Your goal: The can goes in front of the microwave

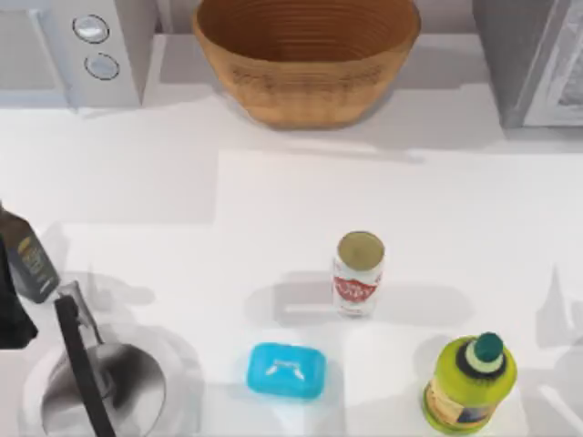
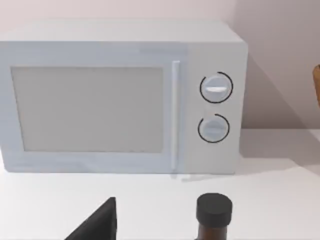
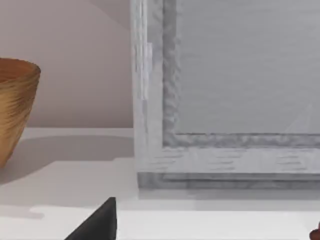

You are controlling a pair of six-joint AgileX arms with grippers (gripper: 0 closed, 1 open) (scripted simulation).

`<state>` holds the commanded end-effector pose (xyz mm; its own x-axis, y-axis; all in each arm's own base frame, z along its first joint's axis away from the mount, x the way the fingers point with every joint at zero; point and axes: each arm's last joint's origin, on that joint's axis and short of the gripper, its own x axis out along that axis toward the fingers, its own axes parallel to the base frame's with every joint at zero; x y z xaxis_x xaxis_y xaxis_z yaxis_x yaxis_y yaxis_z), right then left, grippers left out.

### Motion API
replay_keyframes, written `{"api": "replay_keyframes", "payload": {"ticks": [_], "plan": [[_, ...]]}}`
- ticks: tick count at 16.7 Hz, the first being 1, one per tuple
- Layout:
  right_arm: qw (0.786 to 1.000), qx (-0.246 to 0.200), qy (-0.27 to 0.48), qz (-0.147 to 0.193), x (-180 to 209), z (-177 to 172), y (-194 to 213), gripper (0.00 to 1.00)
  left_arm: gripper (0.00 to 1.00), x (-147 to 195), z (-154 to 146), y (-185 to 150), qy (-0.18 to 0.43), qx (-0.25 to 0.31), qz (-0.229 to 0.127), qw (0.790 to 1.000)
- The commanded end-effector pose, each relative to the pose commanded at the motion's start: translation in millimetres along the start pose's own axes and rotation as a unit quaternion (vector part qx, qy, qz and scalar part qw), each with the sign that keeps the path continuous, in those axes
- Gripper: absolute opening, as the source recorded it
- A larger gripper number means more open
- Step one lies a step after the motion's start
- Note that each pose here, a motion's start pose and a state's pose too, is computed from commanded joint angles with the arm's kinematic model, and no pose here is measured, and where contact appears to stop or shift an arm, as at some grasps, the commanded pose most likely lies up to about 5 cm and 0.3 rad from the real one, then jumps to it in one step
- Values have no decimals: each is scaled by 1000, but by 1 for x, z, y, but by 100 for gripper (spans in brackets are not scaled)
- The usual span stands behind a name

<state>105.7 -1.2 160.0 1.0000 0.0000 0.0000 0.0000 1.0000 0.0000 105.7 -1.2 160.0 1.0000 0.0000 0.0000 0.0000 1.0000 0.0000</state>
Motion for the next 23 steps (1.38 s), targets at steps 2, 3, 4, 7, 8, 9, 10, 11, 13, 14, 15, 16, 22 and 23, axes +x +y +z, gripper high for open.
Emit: {"api": "replay_keyframes", "payload": {"ticks": [2,3,4,7,8,9,10,11,13,14,15,16,22,23], "plan": [[1000,0,0,0,0,0,0,100,100,0,0,0,0,0,0,1000],[1000,0,0,0,0,0,0,100,100,0,2,0,1,0,-2,1000],[1000,0,0,0,0,0,0,100,100,-1,7,-1,2,0,-7,1000],[1000,0,0,0,0,0,0,100,100,-2,34,-6,18,-1,-32,999],[1000,0,0,0,0,0,0,100,100,-1,46,-9,30,0,-44,999],[1000,0,0,0,0,0,0,100,100,0,58,-11,45,1,-56,997],[1000,0,0,0,0,0,0,100,100,3,72,-14,63,3,-69,996],[1000,0,0,0,0,0,0,100,100,7,85,-18,86,5,-83,993],[1000,0,0,0,0,0,0,100,100,22,111,-28,144,13,-112,983],[1000,0,0,0,0,0,0,100,100,32,122,-35,180,19,-127,975],[1000,0,0,0,0,0,0,100,100,45,131,-43,219,27,-142,965],[1000,0,0,0,0,0,0,100,100,59,138,-53,261,36,-158,952],[1000,0,0,0,0,0,0,100,100,153,130,-146,510,120,-228,821],[1000,0,0,0,0,0,0,100,100,166,122,-164,542,135,-233,796]]}}
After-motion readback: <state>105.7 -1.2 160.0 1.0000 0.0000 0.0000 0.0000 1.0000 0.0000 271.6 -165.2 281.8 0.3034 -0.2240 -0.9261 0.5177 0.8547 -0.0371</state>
